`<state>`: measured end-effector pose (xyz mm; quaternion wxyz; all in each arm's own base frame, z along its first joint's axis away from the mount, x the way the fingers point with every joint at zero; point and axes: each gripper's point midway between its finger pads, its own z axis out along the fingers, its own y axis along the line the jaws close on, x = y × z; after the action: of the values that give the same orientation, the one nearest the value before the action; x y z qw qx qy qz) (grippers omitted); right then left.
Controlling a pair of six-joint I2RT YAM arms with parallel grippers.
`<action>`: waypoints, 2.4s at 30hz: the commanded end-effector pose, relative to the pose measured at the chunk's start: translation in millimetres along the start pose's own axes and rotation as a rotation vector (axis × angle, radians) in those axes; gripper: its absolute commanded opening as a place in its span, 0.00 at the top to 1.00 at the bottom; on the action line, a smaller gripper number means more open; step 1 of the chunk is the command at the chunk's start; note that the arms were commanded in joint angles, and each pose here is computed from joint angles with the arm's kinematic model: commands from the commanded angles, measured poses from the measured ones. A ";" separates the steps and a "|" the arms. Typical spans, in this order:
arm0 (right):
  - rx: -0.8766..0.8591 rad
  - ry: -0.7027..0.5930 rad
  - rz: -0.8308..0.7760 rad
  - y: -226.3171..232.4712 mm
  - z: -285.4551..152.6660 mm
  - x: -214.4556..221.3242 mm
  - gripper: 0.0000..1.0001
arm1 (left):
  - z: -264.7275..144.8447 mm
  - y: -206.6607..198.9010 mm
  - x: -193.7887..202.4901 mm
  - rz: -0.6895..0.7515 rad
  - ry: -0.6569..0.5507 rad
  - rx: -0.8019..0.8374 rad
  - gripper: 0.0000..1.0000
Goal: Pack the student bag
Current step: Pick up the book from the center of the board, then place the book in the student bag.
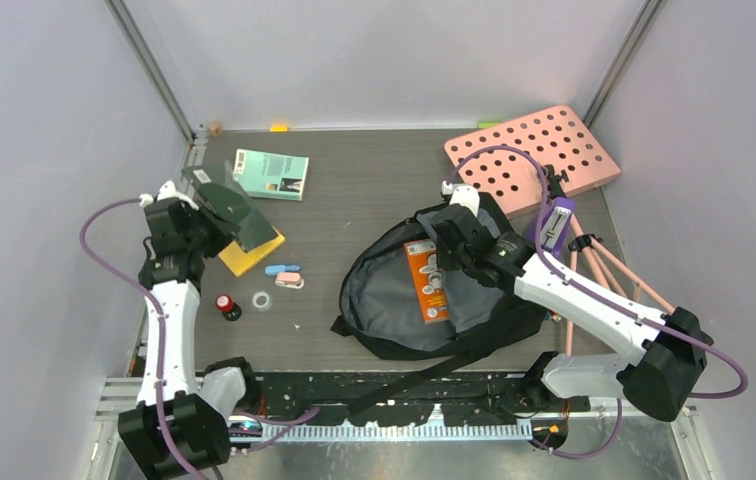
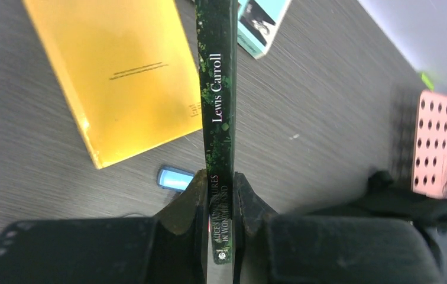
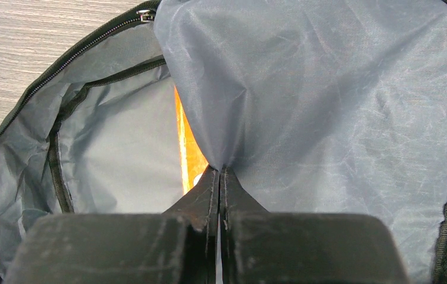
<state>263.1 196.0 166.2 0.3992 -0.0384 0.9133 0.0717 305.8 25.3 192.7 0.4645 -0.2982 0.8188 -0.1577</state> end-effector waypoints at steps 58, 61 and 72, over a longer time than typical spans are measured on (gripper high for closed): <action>-0.010 -0.162 0.070 -1.4 -24.0 -44.3 1.00 | -29.2 -187.1 60.5 0.271 0.199 0.393 1.00; -0.005 -0.168 0.079 -0.5 -24.0 -47.8 1.00 | -60.6 -209.1 74.7 0.133 0.247 0.534 1.00; 0.018 -0.230 0.145 -1.6 -33.1 -70.6 1.00 | -133.4 -241.5 160.9 -0.102 0.435 0.760 1.00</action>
<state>263.9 185.1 177.6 0.4160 -0.0204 0.9072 0.0595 221.0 -233.6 227.0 0.3324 -0.0963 0.8362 -0.4255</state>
